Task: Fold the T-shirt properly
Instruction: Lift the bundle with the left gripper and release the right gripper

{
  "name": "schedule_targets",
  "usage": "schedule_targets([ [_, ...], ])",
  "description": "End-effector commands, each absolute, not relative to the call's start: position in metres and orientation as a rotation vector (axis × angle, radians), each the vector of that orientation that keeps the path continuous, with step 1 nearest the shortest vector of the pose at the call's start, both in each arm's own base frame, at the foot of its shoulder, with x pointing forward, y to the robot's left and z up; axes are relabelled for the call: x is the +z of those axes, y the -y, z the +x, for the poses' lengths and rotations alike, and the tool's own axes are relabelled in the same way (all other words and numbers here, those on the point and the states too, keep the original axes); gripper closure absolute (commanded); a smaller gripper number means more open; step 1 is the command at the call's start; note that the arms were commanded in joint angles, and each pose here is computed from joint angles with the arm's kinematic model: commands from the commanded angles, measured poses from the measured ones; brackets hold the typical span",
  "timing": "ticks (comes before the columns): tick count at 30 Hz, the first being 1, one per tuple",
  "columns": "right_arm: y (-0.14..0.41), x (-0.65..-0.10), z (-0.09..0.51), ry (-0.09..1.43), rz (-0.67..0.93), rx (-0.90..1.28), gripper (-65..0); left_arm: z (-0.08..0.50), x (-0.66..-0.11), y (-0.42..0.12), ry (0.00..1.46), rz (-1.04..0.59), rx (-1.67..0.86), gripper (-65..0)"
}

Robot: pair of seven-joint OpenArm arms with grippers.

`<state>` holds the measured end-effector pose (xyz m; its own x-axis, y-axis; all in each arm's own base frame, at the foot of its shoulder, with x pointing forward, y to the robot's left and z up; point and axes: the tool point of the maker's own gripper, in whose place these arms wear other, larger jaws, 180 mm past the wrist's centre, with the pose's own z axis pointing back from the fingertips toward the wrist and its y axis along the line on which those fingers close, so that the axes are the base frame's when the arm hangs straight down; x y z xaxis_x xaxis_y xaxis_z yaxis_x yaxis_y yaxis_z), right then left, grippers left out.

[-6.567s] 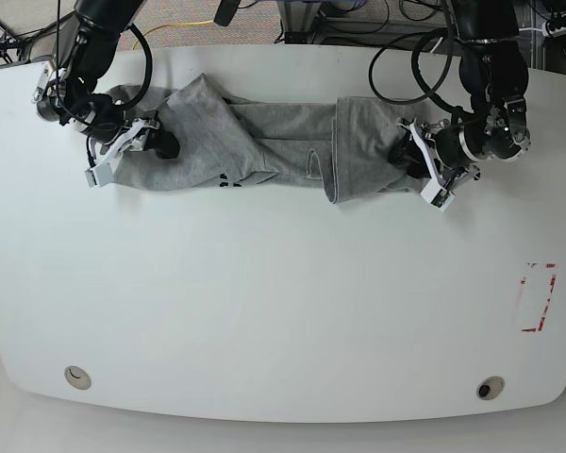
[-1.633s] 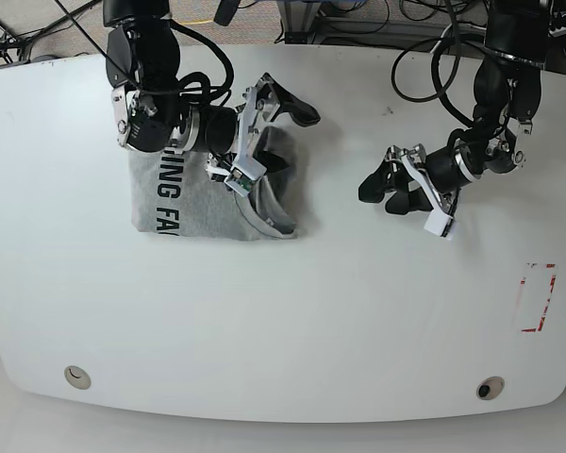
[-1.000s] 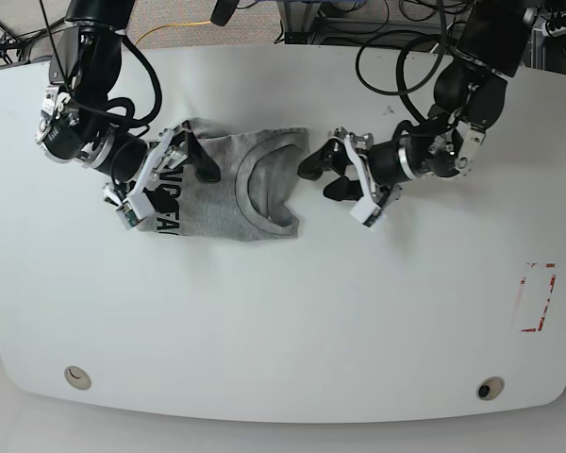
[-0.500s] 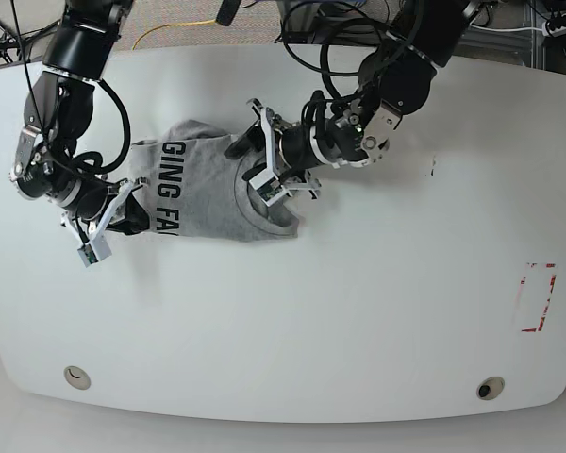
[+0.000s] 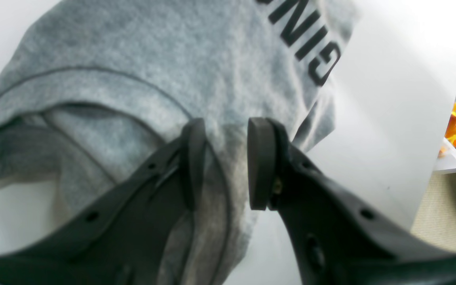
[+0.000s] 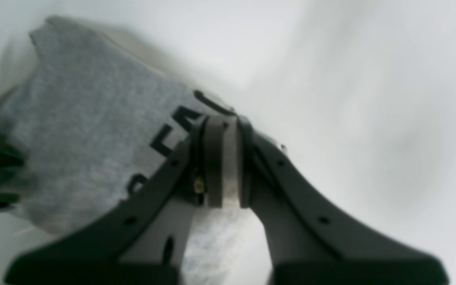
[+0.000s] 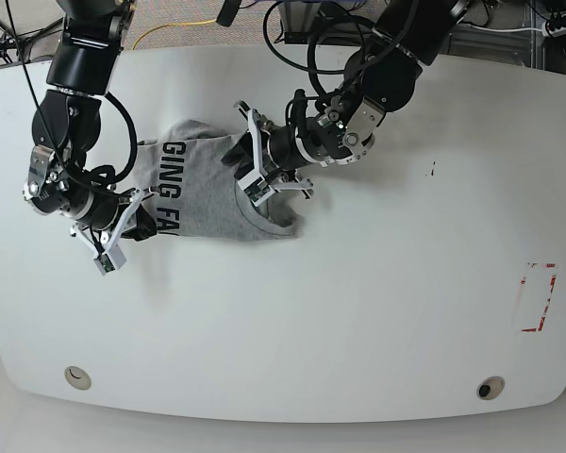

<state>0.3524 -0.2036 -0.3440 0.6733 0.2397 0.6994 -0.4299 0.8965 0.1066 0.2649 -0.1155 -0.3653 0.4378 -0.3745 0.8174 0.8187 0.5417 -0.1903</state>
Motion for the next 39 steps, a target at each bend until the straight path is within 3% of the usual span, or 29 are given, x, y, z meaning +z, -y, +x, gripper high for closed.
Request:
schedule_targets([
  [1,0.21,-0.332,0.367,0.805,0.242,0.383,-5.1,0.271,-0.355,0.123,0.839,-0.664,-0.795,-16.0],
  [12,0.2,-0.371,0.364,0.786,0.228,0.405,-5.1,0.28,-0.362,0.116,0.826,-0.635,-0.798,-16.4],
  [23,0.19,-0.392,0.324,0.757,0.262,0.403,-5.1,0.322,-0.408,0.077,0.709,-0.498,-0.798,-16.4],
  [39,0.087,-0.38,0.264,0.763,0.407,0.421,-5.1,0.393,-0.384,0.036,0.762,-0.352,-0.814,-16.5],
])
